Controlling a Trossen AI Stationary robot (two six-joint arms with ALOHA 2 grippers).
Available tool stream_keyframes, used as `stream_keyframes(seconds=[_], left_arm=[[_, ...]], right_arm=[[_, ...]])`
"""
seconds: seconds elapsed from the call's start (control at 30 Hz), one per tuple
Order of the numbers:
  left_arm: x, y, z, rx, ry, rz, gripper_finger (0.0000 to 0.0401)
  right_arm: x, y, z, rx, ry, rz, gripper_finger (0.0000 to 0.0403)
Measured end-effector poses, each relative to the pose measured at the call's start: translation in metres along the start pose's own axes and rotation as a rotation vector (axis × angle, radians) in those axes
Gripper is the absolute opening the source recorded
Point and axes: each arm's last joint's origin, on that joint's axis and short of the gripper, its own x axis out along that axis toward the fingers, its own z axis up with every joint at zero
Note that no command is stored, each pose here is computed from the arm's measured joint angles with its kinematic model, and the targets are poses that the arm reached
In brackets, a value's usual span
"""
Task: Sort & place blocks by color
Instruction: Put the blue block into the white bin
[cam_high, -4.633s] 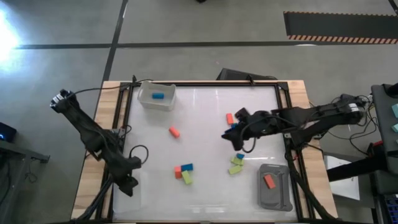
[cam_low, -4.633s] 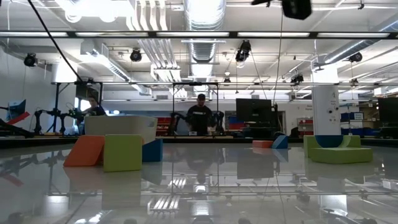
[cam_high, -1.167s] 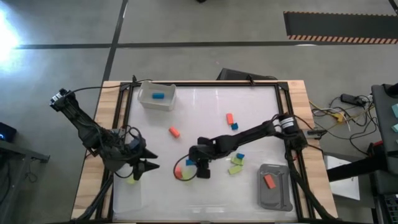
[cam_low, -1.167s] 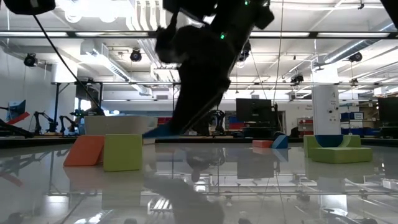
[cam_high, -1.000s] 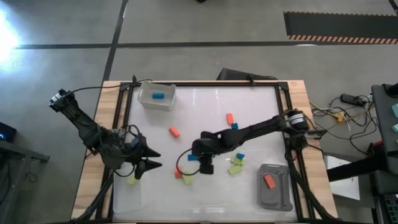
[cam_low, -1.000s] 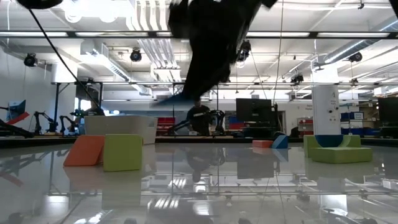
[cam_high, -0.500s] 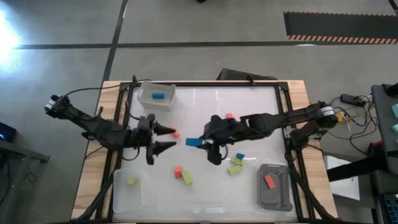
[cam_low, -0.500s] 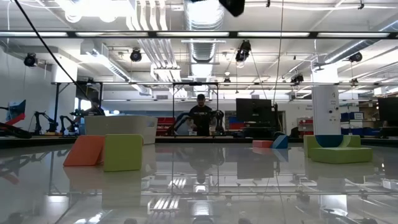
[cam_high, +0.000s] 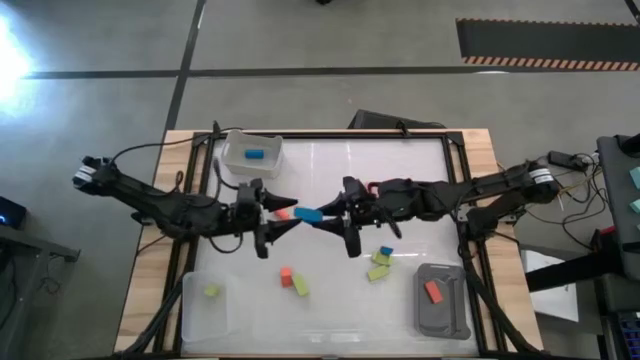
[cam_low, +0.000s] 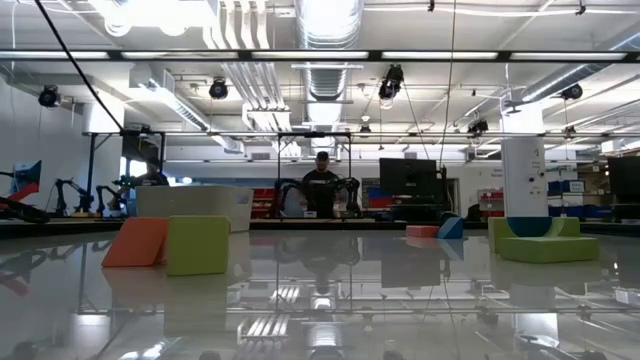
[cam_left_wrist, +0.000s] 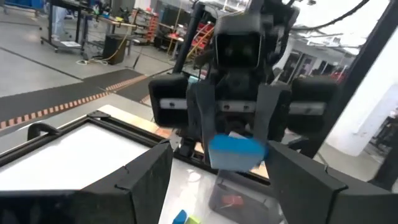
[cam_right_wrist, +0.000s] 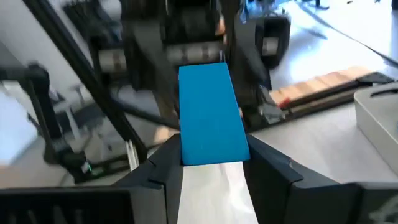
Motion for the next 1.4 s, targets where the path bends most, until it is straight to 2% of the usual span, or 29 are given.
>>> stream_keyframes(seconds=[0.2, 0.57, 0.8, 1.17, 1.4], left_arm=[[0.011, -0.001, -0.007, -0.004, -0.006, 0.014, 0.0237], [0.021, -0.005, -0.007, -0.066, -0.074, -0.012, 0.0237], [0.02, -0.009, -0.001, -0.124, -0.085, -0.112, 0.0233], [0.02, -0.009, 0.004, -0.138, -0.115, -0.137, 0.0191], [0.02, -0.008, 0.004, -0.182, -0.121, -0.111, 0.0114]], right_arm=[[0.003, 0.001, 0.005, 0.027, -0.084, 0.038, 0.0127], [0.003, 0.001, 0.004, 0.063, -0.075, 0.044, 0.0128], [-0.003, 0.001, 0.007, 0.045, -0.053, 0.049, 0.0128], [-0.003, 0.0, 0.004, 0.061, -0.022, 0.04, 0.0128], [-0.003, 0.0, 0.004, 0.069, -0.021, 0.035, 0.0128]])
